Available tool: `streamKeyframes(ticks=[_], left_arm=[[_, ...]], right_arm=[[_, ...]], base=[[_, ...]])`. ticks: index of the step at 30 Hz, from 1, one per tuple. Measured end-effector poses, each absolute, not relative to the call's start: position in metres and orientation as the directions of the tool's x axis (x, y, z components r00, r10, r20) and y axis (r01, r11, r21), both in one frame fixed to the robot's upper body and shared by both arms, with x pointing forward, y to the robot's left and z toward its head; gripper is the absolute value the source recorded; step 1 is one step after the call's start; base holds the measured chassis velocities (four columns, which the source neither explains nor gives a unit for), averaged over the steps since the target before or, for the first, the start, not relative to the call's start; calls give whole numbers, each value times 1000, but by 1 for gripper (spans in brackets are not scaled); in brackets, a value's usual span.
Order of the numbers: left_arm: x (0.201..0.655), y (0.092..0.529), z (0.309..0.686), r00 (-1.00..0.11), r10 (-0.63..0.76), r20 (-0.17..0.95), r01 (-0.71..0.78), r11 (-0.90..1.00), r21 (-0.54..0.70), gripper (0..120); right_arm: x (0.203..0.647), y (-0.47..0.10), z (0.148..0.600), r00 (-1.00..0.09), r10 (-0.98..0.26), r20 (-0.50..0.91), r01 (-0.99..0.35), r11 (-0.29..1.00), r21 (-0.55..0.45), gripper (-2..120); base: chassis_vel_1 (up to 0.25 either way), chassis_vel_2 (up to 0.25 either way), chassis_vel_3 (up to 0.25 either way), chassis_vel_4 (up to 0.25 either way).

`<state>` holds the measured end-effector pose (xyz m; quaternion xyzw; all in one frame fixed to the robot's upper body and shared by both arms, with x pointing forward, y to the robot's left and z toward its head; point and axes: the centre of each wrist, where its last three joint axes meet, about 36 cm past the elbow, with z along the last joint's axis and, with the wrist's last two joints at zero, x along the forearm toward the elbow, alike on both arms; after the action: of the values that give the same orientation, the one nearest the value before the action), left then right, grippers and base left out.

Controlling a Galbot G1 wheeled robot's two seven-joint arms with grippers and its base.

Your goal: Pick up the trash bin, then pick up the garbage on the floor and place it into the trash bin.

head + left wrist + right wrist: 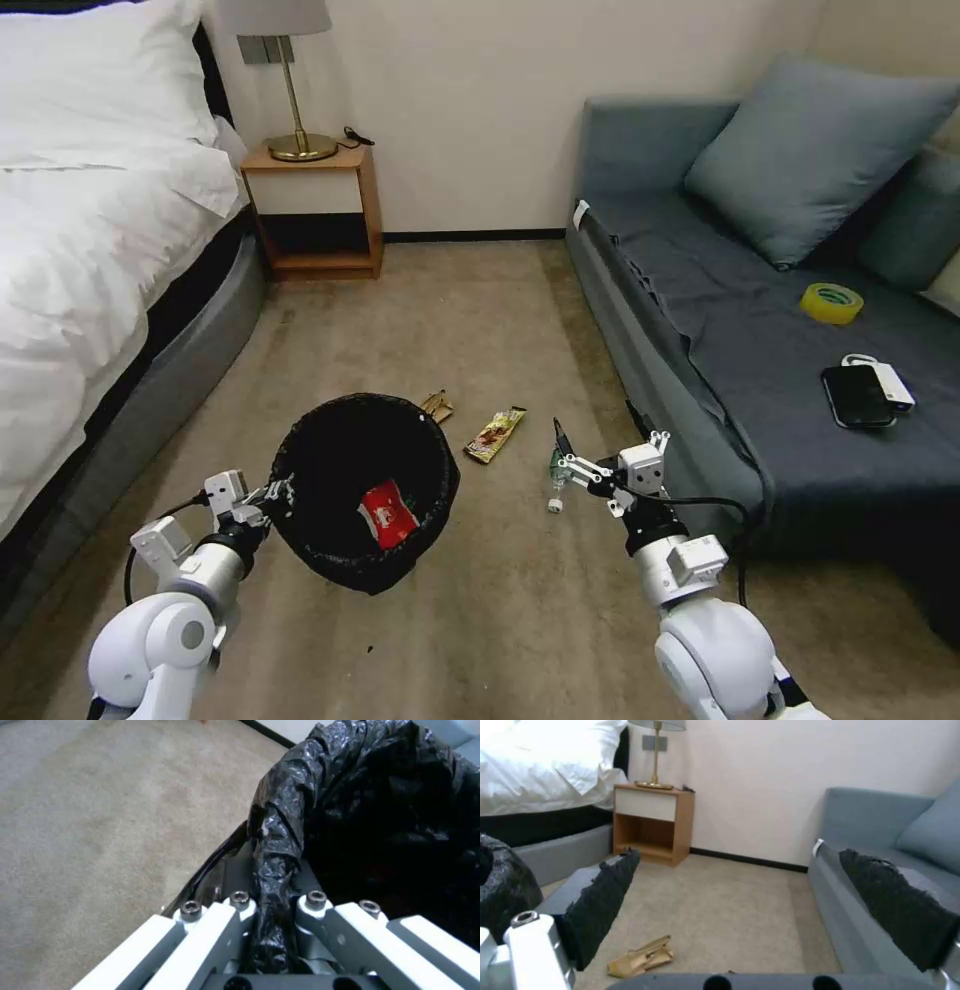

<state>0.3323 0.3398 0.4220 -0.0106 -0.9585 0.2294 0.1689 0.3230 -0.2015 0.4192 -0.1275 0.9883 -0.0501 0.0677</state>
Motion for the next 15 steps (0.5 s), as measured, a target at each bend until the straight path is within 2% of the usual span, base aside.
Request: streamKeyframes(ticks=[15], left_arm=[[332,343,423,-945,93,314,-62,891,-450,4]], right_arm=[[320,-198,417,-957,-263,-120,-253,963,-95,100]], base=[[0,0,0,0]])
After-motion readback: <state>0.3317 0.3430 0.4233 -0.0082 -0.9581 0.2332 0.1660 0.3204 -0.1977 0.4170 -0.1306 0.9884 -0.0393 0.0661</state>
